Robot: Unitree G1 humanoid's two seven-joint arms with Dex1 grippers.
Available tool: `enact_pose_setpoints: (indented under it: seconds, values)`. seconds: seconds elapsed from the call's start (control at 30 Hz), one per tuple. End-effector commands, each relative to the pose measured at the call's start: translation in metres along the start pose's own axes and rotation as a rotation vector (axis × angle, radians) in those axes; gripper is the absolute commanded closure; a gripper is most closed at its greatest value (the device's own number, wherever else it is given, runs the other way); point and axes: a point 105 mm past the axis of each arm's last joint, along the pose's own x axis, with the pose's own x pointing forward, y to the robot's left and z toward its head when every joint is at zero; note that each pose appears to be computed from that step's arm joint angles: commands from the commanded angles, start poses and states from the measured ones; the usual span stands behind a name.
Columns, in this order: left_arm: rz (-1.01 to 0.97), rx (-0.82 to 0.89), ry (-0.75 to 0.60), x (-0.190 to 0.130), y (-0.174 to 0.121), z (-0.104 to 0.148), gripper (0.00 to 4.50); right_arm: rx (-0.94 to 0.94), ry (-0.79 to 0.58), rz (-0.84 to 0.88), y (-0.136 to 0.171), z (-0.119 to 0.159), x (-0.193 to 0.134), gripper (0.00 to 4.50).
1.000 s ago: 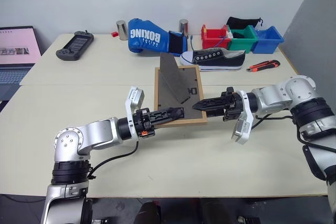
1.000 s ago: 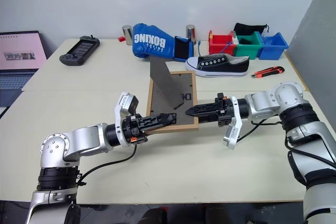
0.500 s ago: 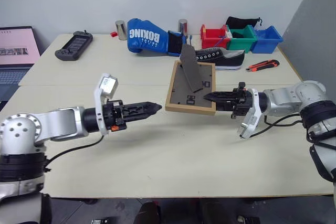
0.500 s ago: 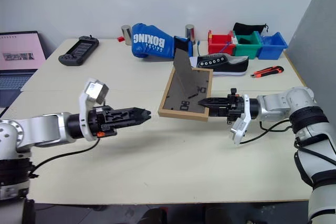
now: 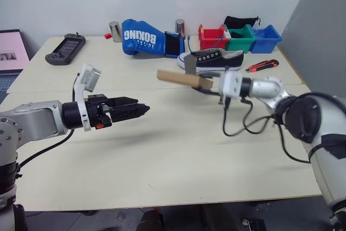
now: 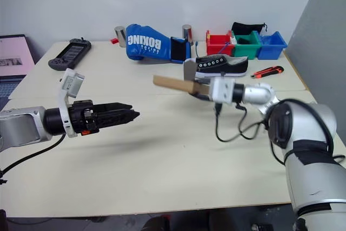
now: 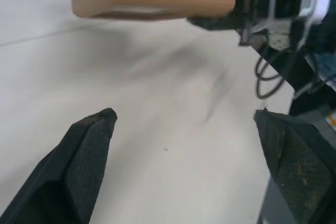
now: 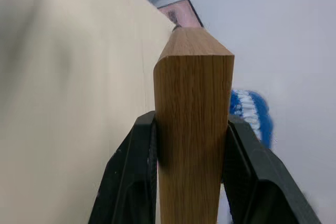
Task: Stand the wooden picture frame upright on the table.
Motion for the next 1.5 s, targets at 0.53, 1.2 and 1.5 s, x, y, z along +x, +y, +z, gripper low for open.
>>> enact_pose_setpoints:
  seconds: [0.53,1.2,1.5]
  values:
    - [0.027,0.076,-0.09,-0.015,-0.013,0.008,0.02,0.763,-0.258,0.125,0.012,-0.017,0.027,3.2]
    - [0.015,0.067,-0.052,-0.008,-0.014,0.001,0.0,0.822,-0.063,0.177,0.045,-0.051,-0.001,0.59]
    - [0.016,0.094,-0.026,-0.007,-0.008,0.002,0.0,0.726,0.179,0.176,0.056,-0.073,-0.067,0.04]
